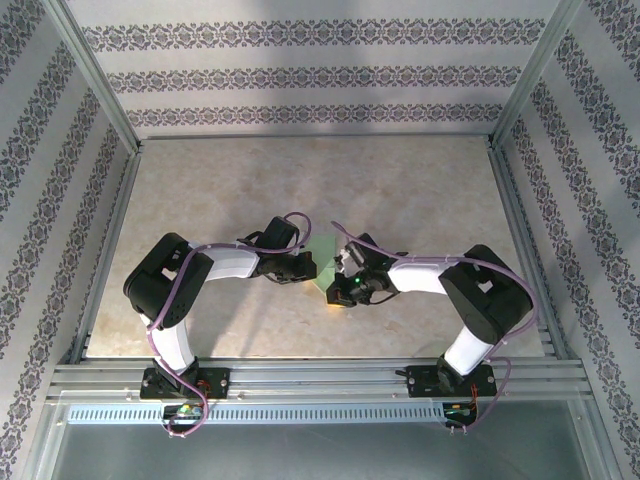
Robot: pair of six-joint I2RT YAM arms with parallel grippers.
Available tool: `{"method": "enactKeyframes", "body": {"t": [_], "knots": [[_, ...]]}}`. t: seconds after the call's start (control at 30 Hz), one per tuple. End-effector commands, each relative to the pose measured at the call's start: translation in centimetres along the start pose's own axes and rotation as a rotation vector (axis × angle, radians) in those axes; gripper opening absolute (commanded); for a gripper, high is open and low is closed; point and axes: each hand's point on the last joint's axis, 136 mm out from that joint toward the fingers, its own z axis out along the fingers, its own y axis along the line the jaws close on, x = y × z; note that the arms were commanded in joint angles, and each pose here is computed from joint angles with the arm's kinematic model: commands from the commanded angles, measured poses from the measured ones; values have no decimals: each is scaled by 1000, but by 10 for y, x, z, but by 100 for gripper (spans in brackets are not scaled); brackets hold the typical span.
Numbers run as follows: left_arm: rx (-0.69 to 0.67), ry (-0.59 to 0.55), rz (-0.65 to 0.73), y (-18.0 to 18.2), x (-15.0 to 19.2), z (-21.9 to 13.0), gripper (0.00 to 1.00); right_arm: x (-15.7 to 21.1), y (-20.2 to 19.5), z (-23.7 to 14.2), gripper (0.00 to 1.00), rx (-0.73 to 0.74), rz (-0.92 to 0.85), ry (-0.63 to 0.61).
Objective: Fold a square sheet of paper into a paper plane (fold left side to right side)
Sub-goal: Third fold the triangle at the center of the table.
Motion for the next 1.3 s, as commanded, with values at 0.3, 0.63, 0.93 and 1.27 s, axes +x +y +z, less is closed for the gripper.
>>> {"method": "enactKeyframes", "body": {"t": [0.3, 0.63, 0.93, 1.27], "knots": [[-162, 45, -82, 43, 22, 10, 0, -12, 18, -38, 0, -30, -27, -87], [-158, 41, -77, 41, 22, 9, 0, -41, 15, -5, 0, 43, -29, -78], [-133, 13, -58, 31, 9, 6, 0, -12, -30, 8, 0, 158, 47, 8], [-142, -60, -62, 55, -20, -9, 0, 9, -54, 7, 0, 240, 59, 73]]}}
